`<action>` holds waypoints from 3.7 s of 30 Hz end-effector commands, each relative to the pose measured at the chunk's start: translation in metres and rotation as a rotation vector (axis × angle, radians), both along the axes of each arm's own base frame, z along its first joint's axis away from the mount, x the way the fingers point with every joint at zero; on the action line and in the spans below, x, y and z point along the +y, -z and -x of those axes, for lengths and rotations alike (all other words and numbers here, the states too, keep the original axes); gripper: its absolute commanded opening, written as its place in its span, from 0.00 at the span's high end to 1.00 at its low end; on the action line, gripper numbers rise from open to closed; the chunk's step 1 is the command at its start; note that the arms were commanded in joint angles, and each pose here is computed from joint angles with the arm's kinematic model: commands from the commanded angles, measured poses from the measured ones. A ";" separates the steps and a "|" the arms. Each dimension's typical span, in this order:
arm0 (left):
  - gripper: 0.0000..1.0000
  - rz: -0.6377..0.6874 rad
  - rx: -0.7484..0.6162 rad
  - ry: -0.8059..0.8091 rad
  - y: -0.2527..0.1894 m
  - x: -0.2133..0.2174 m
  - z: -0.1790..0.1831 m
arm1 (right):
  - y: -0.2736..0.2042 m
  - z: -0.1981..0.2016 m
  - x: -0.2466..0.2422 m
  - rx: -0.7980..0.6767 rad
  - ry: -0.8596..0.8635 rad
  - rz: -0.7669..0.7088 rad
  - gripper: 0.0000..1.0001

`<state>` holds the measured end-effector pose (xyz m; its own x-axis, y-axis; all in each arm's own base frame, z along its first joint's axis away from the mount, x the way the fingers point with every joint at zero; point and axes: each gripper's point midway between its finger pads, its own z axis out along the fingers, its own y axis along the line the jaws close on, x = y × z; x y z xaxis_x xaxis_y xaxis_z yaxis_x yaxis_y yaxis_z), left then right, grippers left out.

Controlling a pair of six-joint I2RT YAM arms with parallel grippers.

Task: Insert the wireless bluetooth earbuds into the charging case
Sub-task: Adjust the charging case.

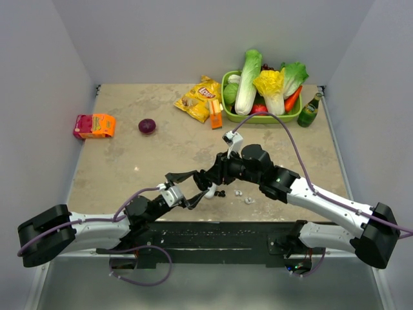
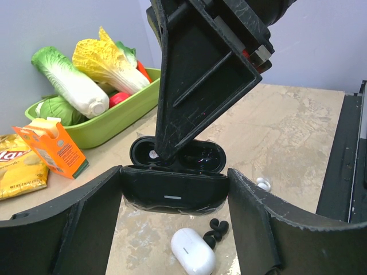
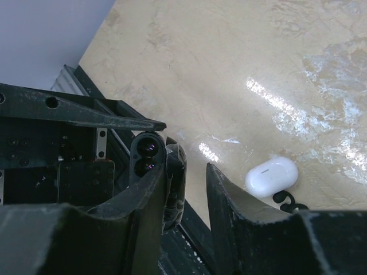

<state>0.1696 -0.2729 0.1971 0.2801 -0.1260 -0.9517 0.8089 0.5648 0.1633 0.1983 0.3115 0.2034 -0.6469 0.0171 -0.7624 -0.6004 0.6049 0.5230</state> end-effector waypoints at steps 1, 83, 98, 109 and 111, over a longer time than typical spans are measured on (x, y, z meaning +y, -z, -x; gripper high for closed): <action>1.00 0.089 -0.068 0.000 -0.032 0.000 0.002 | -0.009 -0.002 0.003 -0.025 -0.007 -0.034 0.67; 0.00 0.018 0.462 0.227 -0.028 -0.045 0.001 | -0.088 0.004 -0.066 -0.785 0.286 0.808 1.00; 0.04 0.125 0.313 0.200 -0.057 -0.041 -0.008 | -0.091 0.012 -0.052 -0.765 0.233 0.713 1.00; 0.16 0.116 0.291 0.211 -0.052 -0.047 -0.011 | -0.088 0.014 -0.047 -0.755 0.211 0.694 1.00; 0.17 0.117 0.290 0.212 -0.053 -0.048 -0.011 | -0.088 0.014 -0.046 -0.754 0.210 0.692 1.00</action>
<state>0.1793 -0.3199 0.2287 -0.1147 -0.2099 -0.9710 0.8997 0.3925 -0.1912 0.1843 0.2590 0.2667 -0.0419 -0.6074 -0.7933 -0.4781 0.7094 -0.5179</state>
